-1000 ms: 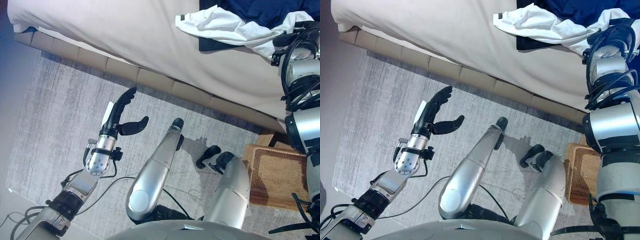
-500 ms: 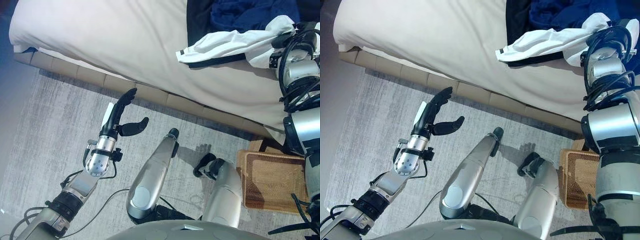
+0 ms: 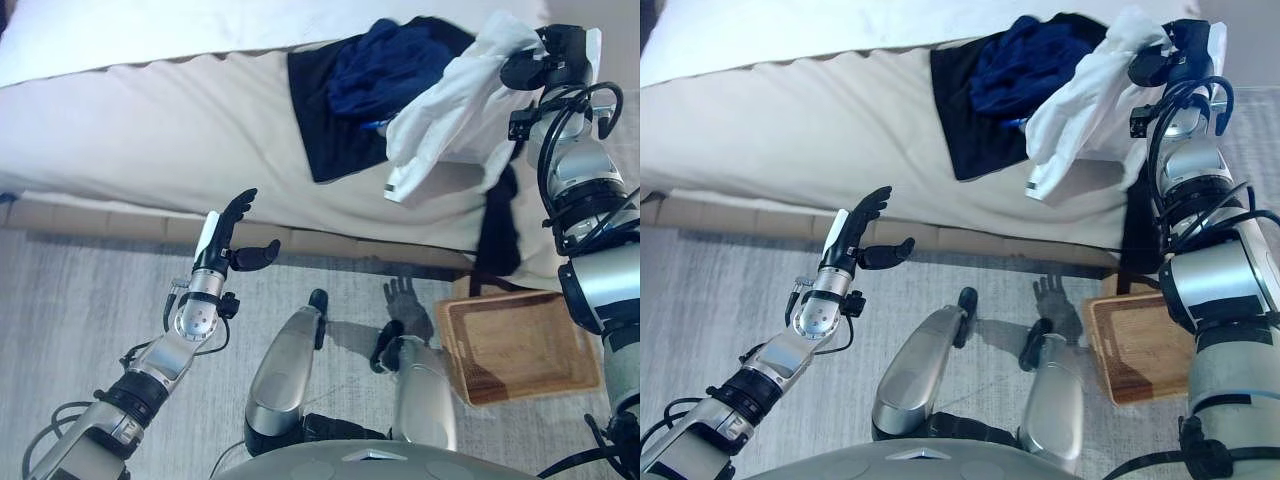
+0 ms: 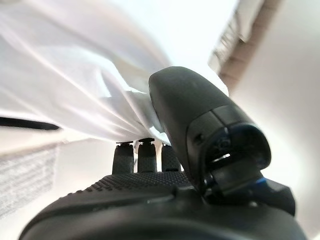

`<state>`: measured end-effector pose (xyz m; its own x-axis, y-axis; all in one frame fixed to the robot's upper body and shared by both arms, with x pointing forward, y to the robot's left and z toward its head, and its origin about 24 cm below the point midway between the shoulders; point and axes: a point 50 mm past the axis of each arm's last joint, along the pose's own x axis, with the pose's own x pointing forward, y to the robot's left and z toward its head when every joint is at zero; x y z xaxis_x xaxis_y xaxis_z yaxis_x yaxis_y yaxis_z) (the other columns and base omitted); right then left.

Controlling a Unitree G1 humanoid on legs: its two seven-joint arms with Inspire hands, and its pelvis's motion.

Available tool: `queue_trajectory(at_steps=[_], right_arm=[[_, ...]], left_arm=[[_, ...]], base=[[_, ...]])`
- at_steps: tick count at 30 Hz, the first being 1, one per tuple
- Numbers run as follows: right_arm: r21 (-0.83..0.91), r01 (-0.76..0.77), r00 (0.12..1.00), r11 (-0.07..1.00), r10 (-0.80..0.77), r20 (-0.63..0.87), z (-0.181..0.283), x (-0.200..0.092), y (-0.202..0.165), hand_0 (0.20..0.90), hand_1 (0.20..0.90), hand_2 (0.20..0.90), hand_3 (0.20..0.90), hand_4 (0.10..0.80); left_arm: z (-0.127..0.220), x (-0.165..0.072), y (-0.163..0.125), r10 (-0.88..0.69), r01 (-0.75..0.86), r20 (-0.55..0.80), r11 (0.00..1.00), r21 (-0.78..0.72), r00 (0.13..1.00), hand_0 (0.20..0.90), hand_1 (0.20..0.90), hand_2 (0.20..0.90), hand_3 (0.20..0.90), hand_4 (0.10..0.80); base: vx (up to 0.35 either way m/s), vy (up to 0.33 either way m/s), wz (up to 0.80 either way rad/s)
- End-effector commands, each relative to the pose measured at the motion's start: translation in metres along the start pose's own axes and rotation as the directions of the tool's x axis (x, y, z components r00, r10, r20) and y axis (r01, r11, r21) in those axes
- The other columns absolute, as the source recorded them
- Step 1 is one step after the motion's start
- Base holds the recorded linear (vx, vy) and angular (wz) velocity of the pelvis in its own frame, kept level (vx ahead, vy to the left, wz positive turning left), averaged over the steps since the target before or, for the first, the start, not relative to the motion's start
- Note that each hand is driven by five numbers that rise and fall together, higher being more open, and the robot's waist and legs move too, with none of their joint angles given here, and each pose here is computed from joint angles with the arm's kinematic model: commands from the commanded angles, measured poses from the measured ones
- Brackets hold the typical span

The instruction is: Pick up the clothes from the bed and place them into the basket

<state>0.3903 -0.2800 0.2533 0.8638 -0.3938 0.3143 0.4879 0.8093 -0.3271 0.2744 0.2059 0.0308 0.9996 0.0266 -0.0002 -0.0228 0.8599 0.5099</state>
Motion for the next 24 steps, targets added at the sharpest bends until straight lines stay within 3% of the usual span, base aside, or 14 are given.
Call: queue_trajectory(at_steps=[1,7,13,24], right_arm=[[-0.02,0.036,0.984,0.999,-0.032,0.175,0.016,-0.004,-0.035,0.3,0.3,0.3,0.2,0.1],[-0.078,-0.018,0.996,0.997,0.025,0.088,-0.031,-0.026,-0.031,0.3,0.3,0.3,0.2,0.1],[-0.12,-0.04,0.991,0.992,0.055,0.125,-0.037,-0.039,-0.022,0.3,0.3,0.3,0.2,0.1],[-0.047,0.023,0.999,0.999,-0.025,-0.033,-0.092,-0.075,-0.045,0.3,0.3,0.3,0.2,0.1]], left_arm=[[0.01,0.005,-0.001,0.008,-0.011,0.078,0.999,0.048,0.997,0.9,0.9,0.9,0.9,0.8],[-0.007,0.009,-0.015,-0.064,0.067,-0.022,0.981,0.181,0.998,0.9,0.9,0.9,0.9,0.8],[-0.025,0.005,-0.015,-0.014,0.028,-0.1,0.989,0.148,0.995,0.9,0.9,0.9,0.9,0.8],[-0.02,0.009,-0.028,-0.059,0.068,-0.068,0.986,0.149,0.996,0.9,0.9,0.9,0.9,0.8]], base=[[0.063,0.029,-0.23],[0.018,0.017,-0.27],[-0.011,0.004,-0.56],[0.0,0.01,-0.25]])
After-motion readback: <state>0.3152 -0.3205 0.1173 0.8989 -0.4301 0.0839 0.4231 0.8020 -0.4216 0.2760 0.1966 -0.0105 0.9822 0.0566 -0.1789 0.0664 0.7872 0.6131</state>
